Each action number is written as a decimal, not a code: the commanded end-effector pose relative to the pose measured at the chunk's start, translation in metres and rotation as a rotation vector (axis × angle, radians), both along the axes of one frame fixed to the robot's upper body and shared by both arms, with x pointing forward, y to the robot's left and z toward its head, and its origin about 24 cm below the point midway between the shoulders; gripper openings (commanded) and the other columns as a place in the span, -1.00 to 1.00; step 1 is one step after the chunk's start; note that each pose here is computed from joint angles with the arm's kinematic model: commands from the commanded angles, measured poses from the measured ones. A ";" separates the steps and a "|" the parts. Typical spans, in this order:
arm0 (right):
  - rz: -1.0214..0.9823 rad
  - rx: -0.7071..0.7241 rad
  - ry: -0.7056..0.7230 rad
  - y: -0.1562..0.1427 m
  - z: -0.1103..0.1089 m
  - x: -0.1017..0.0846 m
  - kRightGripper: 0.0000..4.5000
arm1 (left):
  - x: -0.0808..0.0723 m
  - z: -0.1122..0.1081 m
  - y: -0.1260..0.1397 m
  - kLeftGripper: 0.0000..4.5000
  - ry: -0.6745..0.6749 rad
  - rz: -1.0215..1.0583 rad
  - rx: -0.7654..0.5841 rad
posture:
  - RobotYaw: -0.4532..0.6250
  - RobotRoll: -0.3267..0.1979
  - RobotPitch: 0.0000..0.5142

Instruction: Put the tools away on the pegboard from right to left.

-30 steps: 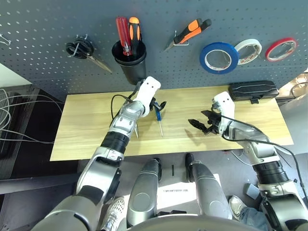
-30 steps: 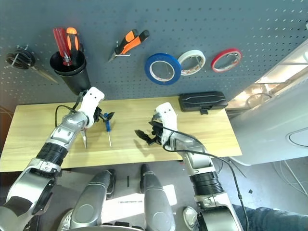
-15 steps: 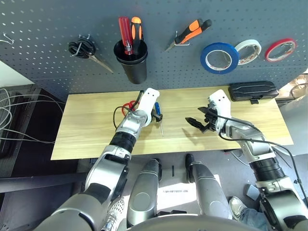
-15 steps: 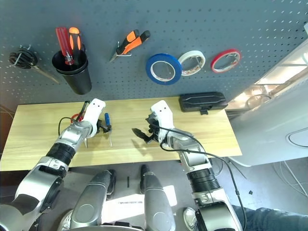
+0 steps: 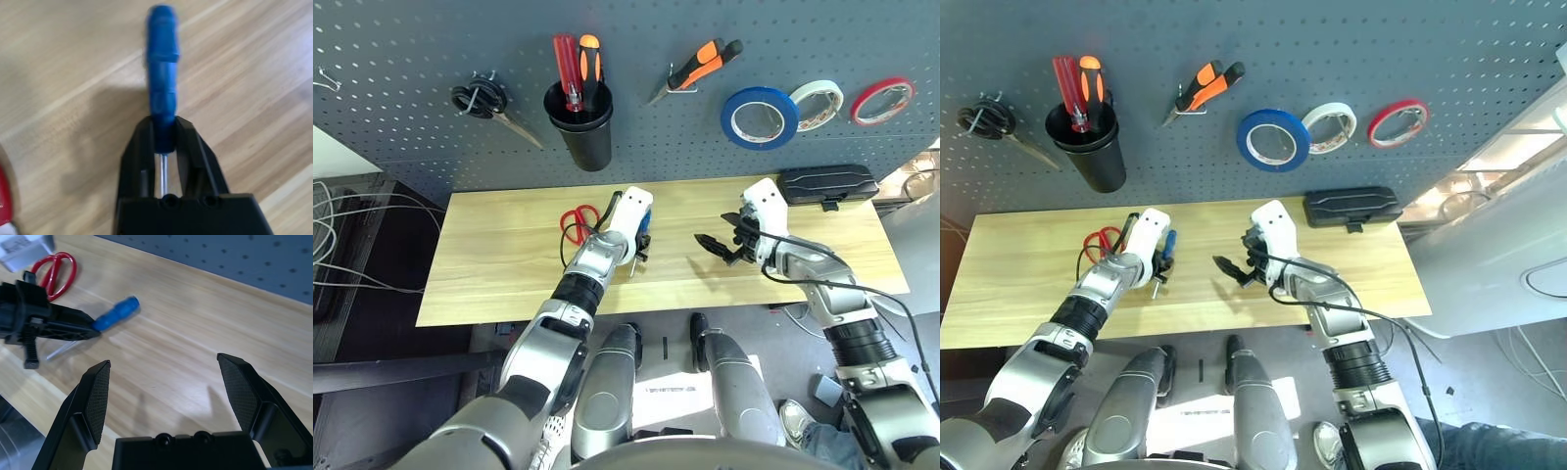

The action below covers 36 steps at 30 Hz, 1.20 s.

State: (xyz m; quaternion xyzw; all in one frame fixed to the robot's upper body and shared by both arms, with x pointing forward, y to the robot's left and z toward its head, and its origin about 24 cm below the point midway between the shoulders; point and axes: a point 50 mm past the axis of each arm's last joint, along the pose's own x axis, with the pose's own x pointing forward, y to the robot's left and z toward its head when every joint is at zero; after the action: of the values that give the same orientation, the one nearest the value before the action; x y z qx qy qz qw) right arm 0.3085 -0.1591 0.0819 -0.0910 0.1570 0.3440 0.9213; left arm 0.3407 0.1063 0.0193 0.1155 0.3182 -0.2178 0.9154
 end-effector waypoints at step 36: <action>0.365 0.151 -0.402 0.041 0.097 0.000 1.00 | -0.063 0.286 0.014 -0.81 -1.481 -0.186 -0.517 | 0.11 0.25 0.13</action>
State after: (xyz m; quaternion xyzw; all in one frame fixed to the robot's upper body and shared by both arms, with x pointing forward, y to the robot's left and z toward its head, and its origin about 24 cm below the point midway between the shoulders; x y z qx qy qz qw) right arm 0.3099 -0.1218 0.1756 -0.1244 -0.0705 0.4851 0.8627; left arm 0.2767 0.1145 0.3023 0.0540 -0.4485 -0.2446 0.8579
